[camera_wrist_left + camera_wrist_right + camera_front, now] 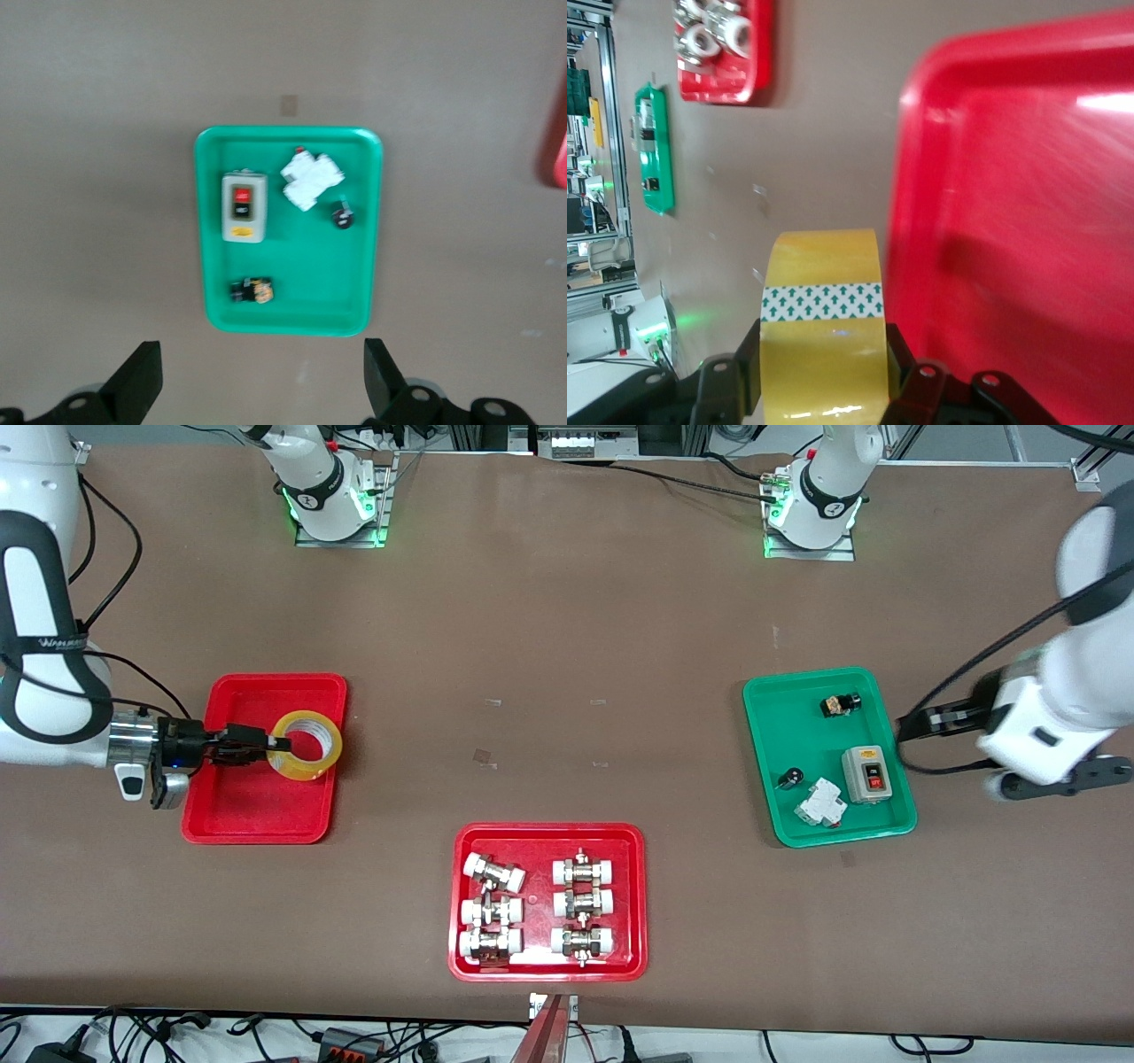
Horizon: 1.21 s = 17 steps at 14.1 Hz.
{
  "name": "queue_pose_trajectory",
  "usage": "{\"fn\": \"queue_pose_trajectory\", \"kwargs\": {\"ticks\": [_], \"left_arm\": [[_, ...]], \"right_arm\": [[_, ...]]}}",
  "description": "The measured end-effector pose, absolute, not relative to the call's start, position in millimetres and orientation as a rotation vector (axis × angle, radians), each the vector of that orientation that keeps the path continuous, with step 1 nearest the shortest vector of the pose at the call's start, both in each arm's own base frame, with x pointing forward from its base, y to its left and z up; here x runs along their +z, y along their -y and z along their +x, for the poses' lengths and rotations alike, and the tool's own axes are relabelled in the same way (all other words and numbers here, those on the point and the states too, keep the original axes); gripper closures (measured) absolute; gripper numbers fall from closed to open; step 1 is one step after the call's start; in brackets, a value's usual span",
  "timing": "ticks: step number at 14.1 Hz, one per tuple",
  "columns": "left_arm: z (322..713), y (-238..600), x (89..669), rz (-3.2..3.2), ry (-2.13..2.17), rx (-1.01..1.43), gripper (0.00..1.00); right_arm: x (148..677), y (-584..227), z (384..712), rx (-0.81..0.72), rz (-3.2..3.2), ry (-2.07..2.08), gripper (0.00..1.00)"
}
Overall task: Left arm passes tape to right arm into tray
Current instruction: 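Lower the tape into the red tray with the right gripper while the left withdraws, then open the right gripper and lift it away from the tape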
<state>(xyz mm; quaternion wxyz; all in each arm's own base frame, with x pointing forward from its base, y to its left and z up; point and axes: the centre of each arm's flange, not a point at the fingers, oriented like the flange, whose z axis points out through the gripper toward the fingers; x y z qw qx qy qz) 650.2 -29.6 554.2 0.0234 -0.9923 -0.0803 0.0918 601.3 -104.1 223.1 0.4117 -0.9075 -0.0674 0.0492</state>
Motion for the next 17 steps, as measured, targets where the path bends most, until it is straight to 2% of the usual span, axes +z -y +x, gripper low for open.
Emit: {"fn": "queue_pose_trajectory", "kwargs": {"ticks": [3,7,8,12,17], "left_arm": [[647,-1,559,-3.081,0.275,0.263,0.0],[618,27,551,-3.071,0.216,0.127,0.0],[608,27,551,-3.063,0.218,0.117,0.0],[593,23,565,-3.043,0.227,0.085,0.0],[583,60,569,-3.131,0.19,0.117,0.0]], "right_arm": [[209,135,590,0.137,-2.295,0.174,0.45],[185,157,578,0.145,-2.293,0.22,0.45],[186,158,580,0.153,-2.312,0.242,0.4],[192,159,593,0.186,-2.47,0.419,0.01],[236,121,628,0.161,-2.632,0.697,0.0]]}}
